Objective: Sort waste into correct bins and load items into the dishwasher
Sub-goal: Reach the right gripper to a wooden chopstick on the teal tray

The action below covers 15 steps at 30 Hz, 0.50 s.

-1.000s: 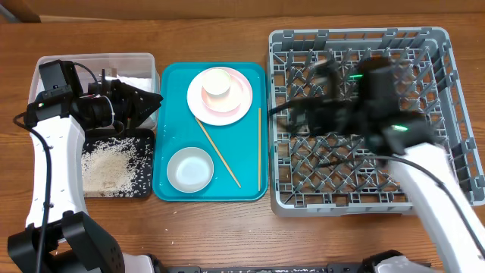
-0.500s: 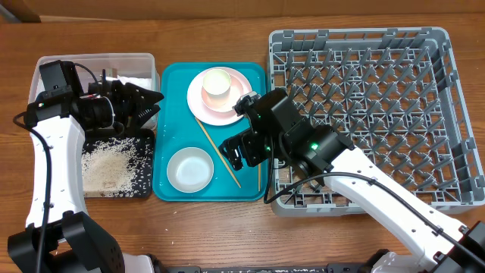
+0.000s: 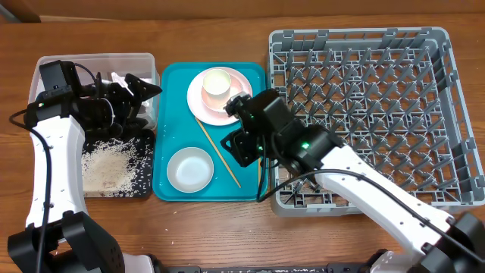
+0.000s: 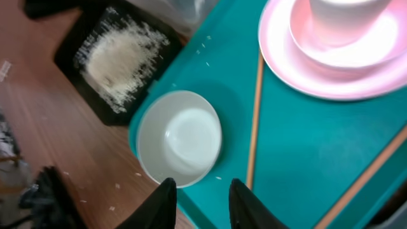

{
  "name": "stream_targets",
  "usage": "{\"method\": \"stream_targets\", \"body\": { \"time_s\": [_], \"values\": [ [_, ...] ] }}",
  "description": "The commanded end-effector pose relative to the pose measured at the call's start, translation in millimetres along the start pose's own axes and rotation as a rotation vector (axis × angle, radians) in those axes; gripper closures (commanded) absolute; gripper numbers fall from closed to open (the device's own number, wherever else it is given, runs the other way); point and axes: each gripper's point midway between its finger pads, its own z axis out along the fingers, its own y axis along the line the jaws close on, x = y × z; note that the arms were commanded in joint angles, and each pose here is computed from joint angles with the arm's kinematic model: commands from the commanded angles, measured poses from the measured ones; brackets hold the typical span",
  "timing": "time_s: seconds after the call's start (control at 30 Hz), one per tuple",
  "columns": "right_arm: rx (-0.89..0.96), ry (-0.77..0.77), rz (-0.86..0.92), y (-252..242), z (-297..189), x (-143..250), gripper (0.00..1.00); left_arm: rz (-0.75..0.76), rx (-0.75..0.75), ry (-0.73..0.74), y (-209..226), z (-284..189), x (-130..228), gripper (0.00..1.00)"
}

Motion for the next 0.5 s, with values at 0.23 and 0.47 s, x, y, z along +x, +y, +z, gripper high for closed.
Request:
{"method": "stream_targets", "body": {
  "time_s": [0.23,0.47],
  "values": [
    [0.182,0.055,-0.072,-9.4,43.3,21.4,0.7,0.032,-0.081,-0.081,8.7,-6.8,-13.6,0.0],
    [0.275,0.102,-0.12,-27.0,73.5,37.4,0.59,0.032,-0.082,-0.081,8.8,-6.9,-13.6,0.0]
  ]
}}
